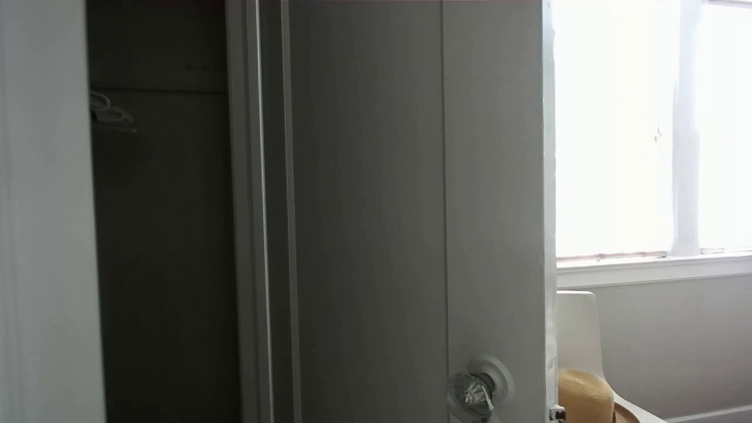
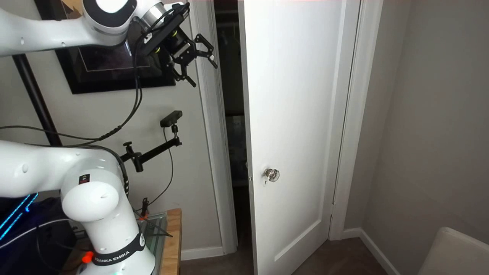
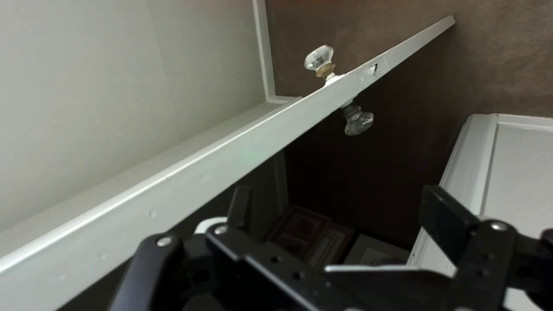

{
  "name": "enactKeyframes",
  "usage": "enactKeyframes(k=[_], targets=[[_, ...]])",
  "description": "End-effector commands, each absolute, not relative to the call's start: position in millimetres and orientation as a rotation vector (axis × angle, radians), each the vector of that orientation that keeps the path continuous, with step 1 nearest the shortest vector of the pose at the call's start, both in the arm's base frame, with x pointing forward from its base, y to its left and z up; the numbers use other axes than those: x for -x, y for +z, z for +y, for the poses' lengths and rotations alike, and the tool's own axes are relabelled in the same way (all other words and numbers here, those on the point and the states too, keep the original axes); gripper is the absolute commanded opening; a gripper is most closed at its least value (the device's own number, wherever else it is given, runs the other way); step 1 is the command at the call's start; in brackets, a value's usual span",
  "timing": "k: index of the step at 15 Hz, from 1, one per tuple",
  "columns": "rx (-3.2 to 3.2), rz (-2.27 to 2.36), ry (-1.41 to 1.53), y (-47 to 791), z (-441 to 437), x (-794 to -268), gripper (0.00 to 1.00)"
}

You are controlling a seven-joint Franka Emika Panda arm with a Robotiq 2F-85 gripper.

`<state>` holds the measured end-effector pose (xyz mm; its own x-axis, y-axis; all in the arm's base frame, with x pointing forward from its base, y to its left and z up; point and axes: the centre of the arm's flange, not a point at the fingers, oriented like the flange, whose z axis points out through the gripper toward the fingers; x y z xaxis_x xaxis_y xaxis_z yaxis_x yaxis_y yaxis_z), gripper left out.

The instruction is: Open the closet door.

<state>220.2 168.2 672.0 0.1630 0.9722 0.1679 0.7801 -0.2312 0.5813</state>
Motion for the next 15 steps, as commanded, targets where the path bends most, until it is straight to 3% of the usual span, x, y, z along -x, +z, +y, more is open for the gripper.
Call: enactKeyframes(k=[1, 6, 15], targets=[[-1.982, 1.718, 0.693, 661, 205, -236, 1.0], [-1.987, 1.557, 0.7, 651, 235, -251, 1.0], [-1.893, 1.416, 1.071, 643, 263, -303, 1.0]])
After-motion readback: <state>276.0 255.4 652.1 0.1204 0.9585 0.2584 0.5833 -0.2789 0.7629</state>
